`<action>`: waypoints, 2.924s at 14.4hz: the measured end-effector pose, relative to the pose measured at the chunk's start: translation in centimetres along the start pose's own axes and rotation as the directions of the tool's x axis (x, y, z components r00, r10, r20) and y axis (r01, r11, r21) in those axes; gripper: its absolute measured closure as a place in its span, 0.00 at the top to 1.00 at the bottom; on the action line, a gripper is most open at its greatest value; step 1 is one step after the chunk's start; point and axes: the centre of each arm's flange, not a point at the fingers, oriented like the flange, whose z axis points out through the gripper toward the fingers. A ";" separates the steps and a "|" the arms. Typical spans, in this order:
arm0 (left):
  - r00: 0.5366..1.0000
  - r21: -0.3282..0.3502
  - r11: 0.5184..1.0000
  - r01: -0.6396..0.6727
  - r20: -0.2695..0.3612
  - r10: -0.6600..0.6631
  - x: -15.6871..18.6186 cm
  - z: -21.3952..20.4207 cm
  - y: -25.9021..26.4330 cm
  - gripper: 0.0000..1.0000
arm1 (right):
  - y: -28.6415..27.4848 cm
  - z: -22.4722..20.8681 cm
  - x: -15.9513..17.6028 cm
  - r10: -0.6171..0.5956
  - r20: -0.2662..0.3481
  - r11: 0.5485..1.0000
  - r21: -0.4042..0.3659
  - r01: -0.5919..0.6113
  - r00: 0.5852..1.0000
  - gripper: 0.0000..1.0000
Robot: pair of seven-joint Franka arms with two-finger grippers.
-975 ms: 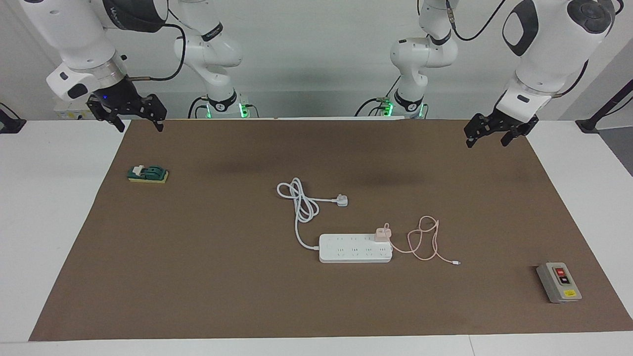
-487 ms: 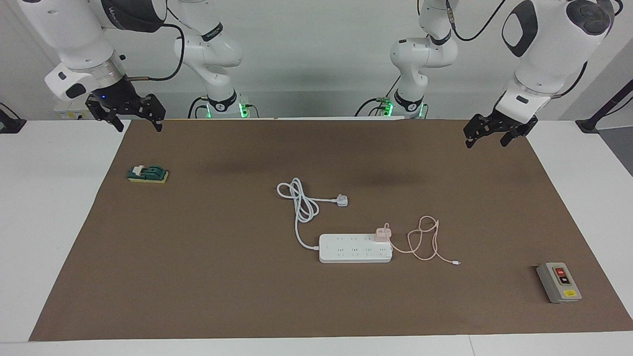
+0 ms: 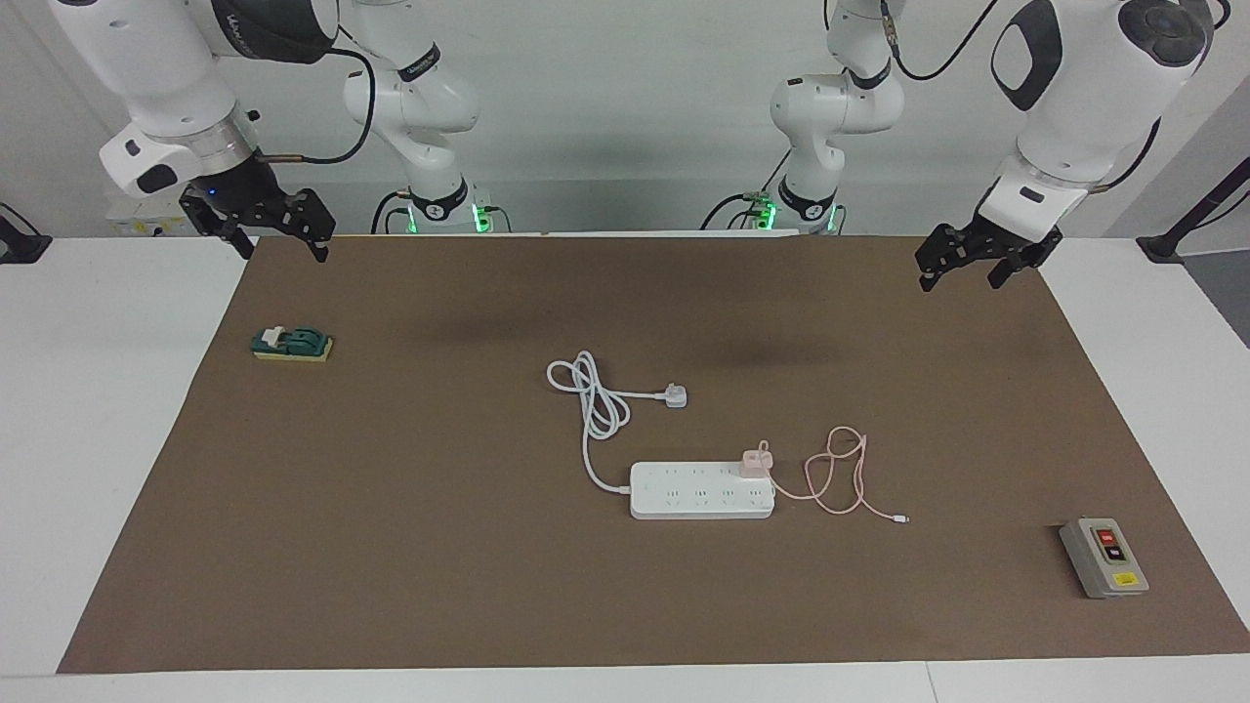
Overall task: Unplug charger and place it aside
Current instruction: 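Move the left gripper to the pink charger while the right gripper reaches the strip, then grasp the pink charger with the left gripper while the right gripper holds the strip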
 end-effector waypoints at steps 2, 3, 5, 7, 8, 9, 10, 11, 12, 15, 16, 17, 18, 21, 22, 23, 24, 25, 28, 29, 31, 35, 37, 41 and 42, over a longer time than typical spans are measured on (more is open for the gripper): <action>0.997 -0.001 0.997 0.077 0.000 -0.077 0.0 0.0 0.4 1.00 | -0.9 0.0 0.2 0.032 -0.006 0.999 0.030 -0.032 0.999 1.00; 0.992 -0.001 0.992 0.123 0.000 -0.123 -0.1 0.0 1.0 1.00 | -1.8 0.2 0.3 0.065 -0.005 0.997 0.043 -0.065 0.998 1.00; 0.980 -0.001 0.980 0.197 0.001 -0.197 -0.2 0.1 2.5 1.00 | -5.0 0.8 0.5 0.174 0.012 0.982 0.070 -0.175 0.985 1.00; 0.964 0.001 0.964 0.265 0.004 -0.265 -0.3 0.2 3.9 1.00 | -9.0 2.2 1.0 0.291 0.048 0.950 0.103 -0.294 0.956 1.00; 0.952 0.002 0.952 0.306 0.006 -0.306 -0.2 0.5 4.3 1.00 | -10.8 3.1 1.4 0.349 0.072 0.927 0.121 -0.355 0.935 1.00; 0.935 0.003 0.935 0.355 0.010 -0.355 0.0 0.9 4.4 1.00 | -12.3 4.3 2.0 0.404 0.098 0.900 0.137 -0.415 0.909 1.00; 0.911 0.002 0.911 0.413 0.013 -0.413 0.5 1.5 4.6 1.00 | -13.7 5.5 2.7 0.460 0.124 0.867 0.150 -0.475 0.879 1.00; 0.880 0.000 0.880 0.475 0.014 -0.475 1.2 2.4 4.9 1.00 | -15.2 6.9 3.4 0.517 0.152 0.828 0.162 -0.537 0.842 1.00; 0.824 -0.005 0.824 0.567 0.011 -0.566 2.4 4.0 5.7 1.00 | -17.4 8.8 4.4 0.587 0.195 0.768 0.173 -0.617 0.786 1.00; 0.600 -0.037 0.599 0.800 0.024 -0.800 5.6 8.4 7.6 1.00 | -23.2 13.3 5.9 0.718 0.310 0.598 0.184 -0.780 0.623 1.00; 0.537 -0.041 0.536 0.844 0.032 -0.843 6.3 9.4 8.2 1.00 | -24.5 14.5 6.2 0.740 0.348 0.550 0.178 -0.816 0.575 1.00; 0.479 -0.044 0.478 0.877 0.036 -0.877 7.0 10.2 9.0 1.00 | -25.6 15.6 6.5 0.760 0.387 0.499 0.168 -0.850 0.522 1.00; 0.420 -0.048 0.418 0.907 0.044 -0.906 7.8 10.7 9.7 1.00 | -26.8 16.6 6.9 0.777 0.415 0.450 0.160 -0.878 0.474 1.00; 0.231 -0.061 0.226 0.972 0.087 -0.969 11.0 11.6 11.2 1.00 | -30.1 20.0 8.8 0.809 0.470 0.327 0.138 -0.935 0.353 1.00; 0.219 -0.058 0.215 0.975 0.083 -0.972 11.9 12.4 12.6 1.00 | -31.1 21.2 9.4 0.808 0.493 0.296 0.135 -0.946 0.323 1.00; 0.208 -0.042 0.205 0.978 0.060 -0.976 12.7 15.1 17.8 1.00 | -33.1 23.8 10.4 0.799 0.532 0.253 0.126 -0.959 0.280 1.00; 0.175 -0.051 0.172 0.984 0.052 -0.983 12.9 15.9 18.8 1.00 | -33.6 24.7 10.8 0.790 0.561 0.219 0.122 -0.968 0.250 1.00; 0.151 -0.064 0.148 0.987 0.050 -0.987 13.1 16.5 19.4 1.00 | -33.9 25.6 11.2 0.781 0.583 0.195 0.114 -0.974 0.225 1.00; 0.130 -0.094 0.126 0.988 0.041 -0.991 13.2 19.3 21.2 1.00 | -34.5 27.7 12.7 0.759 0.631 0.142 0.077 -0.987 0.159 1.00; 0.131 -0.097 0.127 0.987 0.038 -0.991 13.0 20.3 21.7 1.00 | -34.7 28.4 13.3 0.757 0.637 0.131 0.067 -0.989 0.143 1.00; 0.132 -0.103 0.128 0.986 0.033 -0.991 12.9 21.5 22.0 1.00 | -35.6 30.3 14.1 0.756 0.640 0.131 0.055 -0.990 0.135 1.00; 0.153 -0.111 0.151 0.982 0.010 -0.988 12.1 24.3 22.4 1.00 | -36.9 32.8 15.3 0.753 0.644 0.136 0.048 -0.990 0.135 1.00; 0.167 -0.112 0.166 0.980 0.005 -0.986 11.3 25.7 23.0 1.00 | -37.1 32.9 15.6 0.750 0.646 0.137 0.053 -0.989 0.138 1.00; 0.177 -0.116 0.176 0.978 0.002 -0.984 10.6 25.8 23.3 0.98 | -37.2 32.8 16.3 0.753 0.640 0.141 0.071 -0.987 0.154 1.00; 0.178 -0.114 0.176 0.978 0.001 -0.984 10.5 25.9 23.3 0.97 | -37.3 32.9 16.5 0.752 0.640 0.141 0.075 -0.987 0.156 1.00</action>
